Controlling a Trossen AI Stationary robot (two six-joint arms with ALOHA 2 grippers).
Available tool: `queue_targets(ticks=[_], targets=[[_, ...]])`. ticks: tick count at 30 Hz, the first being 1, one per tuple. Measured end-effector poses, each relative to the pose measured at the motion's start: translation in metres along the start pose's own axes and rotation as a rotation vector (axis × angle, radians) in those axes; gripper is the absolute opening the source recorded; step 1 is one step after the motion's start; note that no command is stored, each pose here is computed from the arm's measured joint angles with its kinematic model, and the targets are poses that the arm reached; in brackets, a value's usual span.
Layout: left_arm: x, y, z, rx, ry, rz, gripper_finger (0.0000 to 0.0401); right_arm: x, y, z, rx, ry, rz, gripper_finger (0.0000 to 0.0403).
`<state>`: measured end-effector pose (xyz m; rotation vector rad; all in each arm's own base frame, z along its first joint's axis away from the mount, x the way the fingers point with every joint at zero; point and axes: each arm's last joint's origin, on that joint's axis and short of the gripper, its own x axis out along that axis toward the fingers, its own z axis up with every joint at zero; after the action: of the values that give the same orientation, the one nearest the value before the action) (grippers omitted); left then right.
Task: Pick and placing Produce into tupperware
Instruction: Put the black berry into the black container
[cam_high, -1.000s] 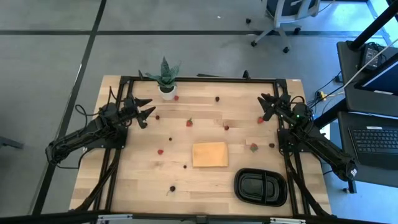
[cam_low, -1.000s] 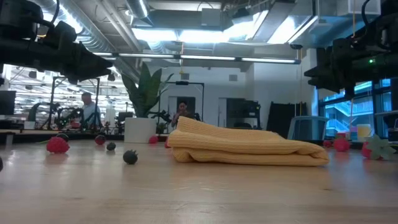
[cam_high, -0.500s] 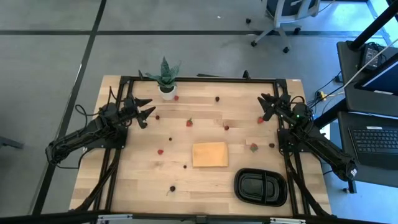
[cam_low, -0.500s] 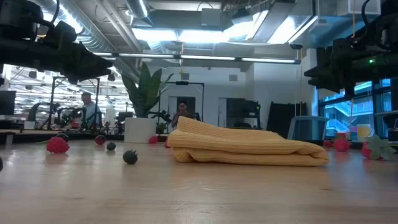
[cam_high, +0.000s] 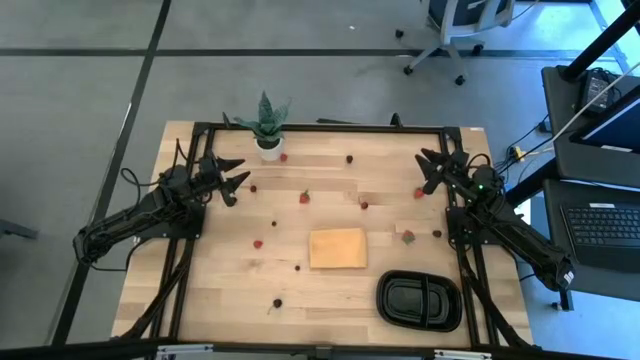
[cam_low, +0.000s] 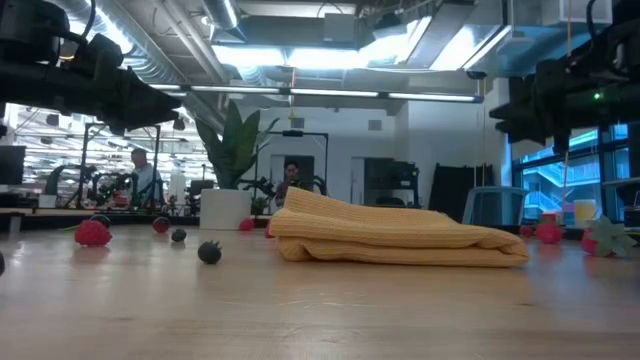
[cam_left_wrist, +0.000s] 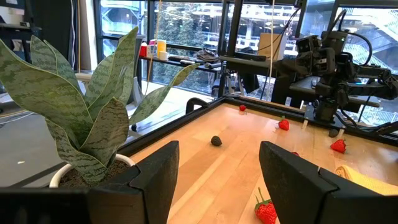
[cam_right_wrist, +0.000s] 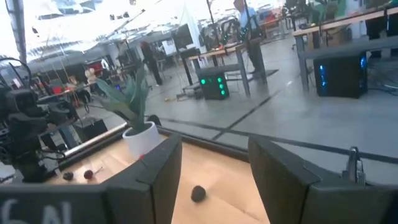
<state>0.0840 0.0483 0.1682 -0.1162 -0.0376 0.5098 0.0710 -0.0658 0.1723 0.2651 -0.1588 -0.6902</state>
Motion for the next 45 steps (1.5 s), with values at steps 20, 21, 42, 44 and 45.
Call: queue_targets(ticks=[20, 21, 42, 44, 45], targets=[[0.0, 0.0, 0.0, 0.0, 0.0, 0.0, 0.0215, 0.0, 0.0, 0.0, 0.084, -0.001, 0.005, 0.0187], [0.0, 0.0, 0.0, 0.0, 0.0, 0.0, 0.0215, 0.0, 0.0, 0.0, 0.095, -0.001, 0.005, 0.0187], [0.0, 0.0, 0.0, 0.0, 0.0, 0.0, 0.0215, -0.013, 0.043, 0.068, -0.085, -0.083, 0.511, 0.0187], [0.0, 0.0, 0.0, 0.0, 0.0, 0.0, 0.0215, -0.013, 0.045, 0.075, -0.08, -0.088, 0.522, 0.0187], [0.0, 0.0, 0.0, 0.0, 0.0, 0.0, 0.0215, -0.013, 0.046, 0.079, -0.085, -0.097, 0.523, 0.0187]])
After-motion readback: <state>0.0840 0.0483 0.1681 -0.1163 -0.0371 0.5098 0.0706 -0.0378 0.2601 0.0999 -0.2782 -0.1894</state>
